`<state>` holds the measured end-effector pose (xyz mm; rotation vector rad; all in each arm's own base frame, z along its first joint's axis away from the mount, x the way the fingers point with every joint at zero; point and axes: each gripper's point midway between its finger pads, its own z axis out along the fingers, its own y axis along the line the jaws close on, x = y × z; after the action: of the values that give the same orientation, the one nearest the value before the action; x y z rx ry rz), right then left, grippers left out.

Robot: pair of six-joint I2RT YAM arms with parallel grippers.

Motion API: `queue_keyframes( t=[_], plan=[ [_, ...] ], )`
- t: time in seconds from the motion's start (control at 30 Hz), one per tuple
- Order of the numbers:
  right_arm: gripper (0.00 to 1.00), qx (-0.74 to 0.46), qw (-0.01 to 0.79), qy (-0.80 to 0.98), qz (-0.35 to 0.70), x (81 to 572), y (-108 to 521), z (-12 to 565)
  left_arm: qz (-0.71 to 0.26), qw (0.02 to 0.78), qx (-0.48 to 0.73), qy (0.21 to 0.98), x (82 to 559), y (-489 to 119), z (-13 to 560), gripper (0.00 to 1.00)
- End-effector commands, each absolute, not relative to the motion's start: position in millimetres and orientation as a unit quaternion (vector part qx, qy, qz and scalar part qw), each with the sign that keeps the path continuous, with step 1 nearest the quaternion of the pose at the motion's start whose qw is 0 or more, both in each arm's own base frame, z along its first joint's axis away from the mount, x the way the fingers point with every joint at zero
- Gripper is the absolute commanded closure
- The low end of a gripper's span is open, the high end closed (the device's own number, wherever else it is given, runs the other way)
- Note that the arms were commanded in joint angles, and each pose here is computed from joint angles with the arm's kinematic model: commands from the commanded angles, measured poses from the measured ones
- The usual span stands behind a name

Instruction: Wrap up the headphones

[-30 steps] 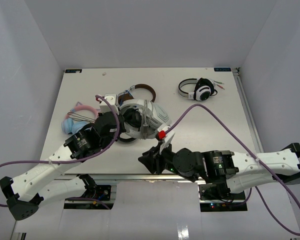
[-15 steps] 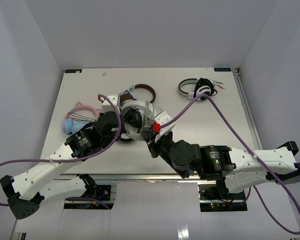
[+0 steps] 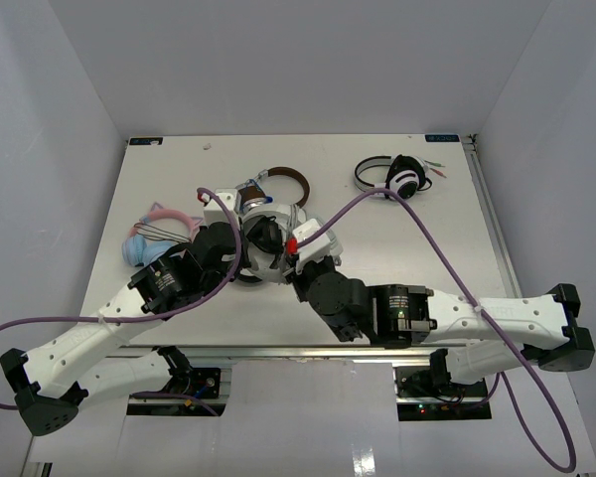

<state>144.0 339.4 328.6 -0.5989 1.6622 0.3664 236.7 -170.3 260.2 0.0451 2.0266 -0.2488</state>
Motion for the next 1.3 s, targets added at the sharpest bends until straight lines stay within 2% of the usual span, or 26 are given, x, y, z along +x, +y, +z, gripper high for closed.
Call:
queue_keyframes(
  t=[0.0,0.6,0.97,1.27],
  plan=[
    [0.89,-0.220,0.622,0.735,0.157,157.9,335.5,322.3,-0.186,0.559,-0.024,0.808,235.3,-179.1,313.2,1.00],
    [0.90,-0.232,0.615,0.745,0.113,173.4,346.5,299.2,-0.237,0.544,-0.001,0.805,224.5,-193.9,324.9,1.00],
    [0.91,-0.232,0.615,0.735,0.165,163.7,359.9,313.4,-0.220,0.544,-0.005,0.810,230.9,-195.1,313.1,1.00],
    [0.91,-0.246,0.604,0.733,0.191,136.4,348.2,326.1,-0.202,0.549,-0.011,0.811,234.6,-190.2,312.1,1.00]
  ],
)
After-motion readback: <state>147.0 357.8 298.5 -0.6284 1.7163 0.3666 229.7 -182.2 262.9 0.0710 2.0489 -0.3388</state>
